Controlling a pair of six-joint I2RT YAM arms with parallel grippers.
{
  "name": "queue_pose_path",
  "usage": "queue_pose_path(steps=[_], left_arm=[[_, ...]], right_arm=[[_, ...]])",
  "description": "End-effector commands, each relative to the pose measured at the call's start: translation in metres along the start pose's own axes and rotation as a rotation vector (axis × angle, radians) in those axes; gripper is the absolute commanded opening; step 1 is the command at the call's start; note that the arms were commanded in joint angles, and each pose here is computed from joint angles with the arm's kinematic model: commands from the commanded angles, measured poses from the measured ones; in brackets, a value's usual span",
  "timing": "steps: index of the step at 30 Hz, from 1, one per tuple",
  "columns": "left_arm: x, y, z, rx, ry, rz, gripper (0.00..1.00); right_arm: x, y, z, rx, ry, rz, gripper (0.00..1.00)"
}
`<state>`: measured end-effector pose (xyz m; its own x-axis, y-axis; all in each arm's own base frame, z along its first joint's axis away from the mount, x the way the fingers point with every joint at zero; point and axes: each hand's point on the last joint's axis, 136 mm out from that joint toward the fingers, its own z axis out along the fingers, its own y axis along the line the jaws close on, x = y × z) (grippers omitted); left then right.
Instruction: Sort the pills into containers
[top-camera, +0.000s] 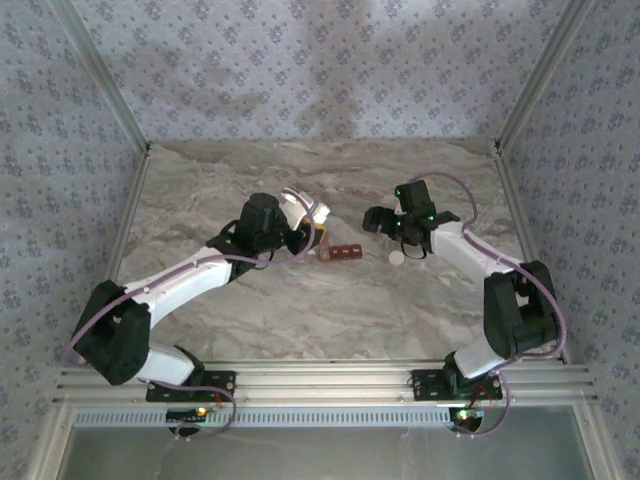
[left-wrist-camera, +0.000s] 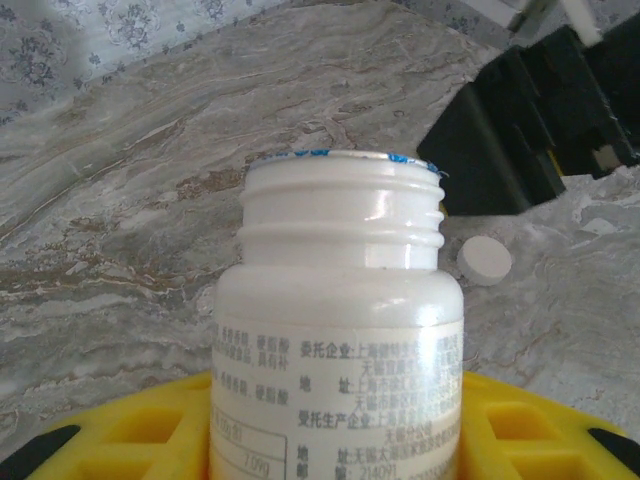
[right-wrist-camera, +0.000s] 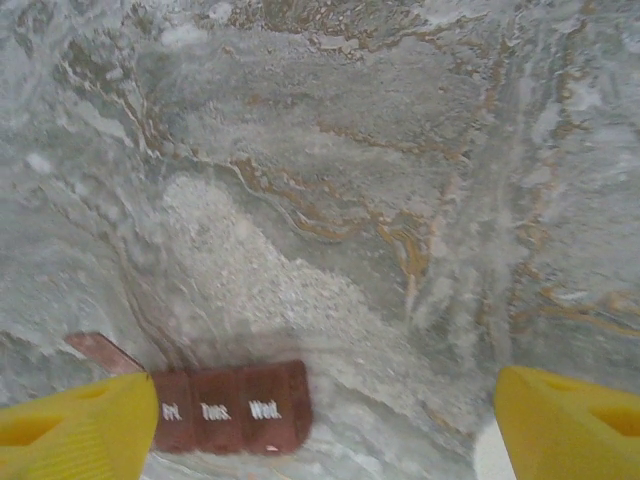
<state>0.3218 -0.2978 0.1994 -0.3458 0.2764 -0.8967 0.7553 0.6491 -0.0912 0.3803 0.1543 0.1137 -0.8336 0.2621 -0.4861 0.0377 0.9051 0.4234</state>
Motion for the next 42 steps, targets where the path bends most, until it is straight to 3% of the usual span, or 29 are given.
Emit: queue_pose_path(steps=[1,18,42], left_arm=[[-0.007,0.002,0.002,-0.005,-0.033,0.001,0.00],[0.012,0.006,-0.001,-0.024,-0.011,-0.029,0.00],[0.024,0.007,-0.008,-0.028,0.007,-0.040,0.00]], right_arm=[[-0.004,0.019,0.009,-0.110,0.051,0.074,0.86],[0.013,0.027,0.062,-0.219,0.163,0.231,0.62],[0.052,0.041,0.074,-0.238,0.217,0.231,0.61]])
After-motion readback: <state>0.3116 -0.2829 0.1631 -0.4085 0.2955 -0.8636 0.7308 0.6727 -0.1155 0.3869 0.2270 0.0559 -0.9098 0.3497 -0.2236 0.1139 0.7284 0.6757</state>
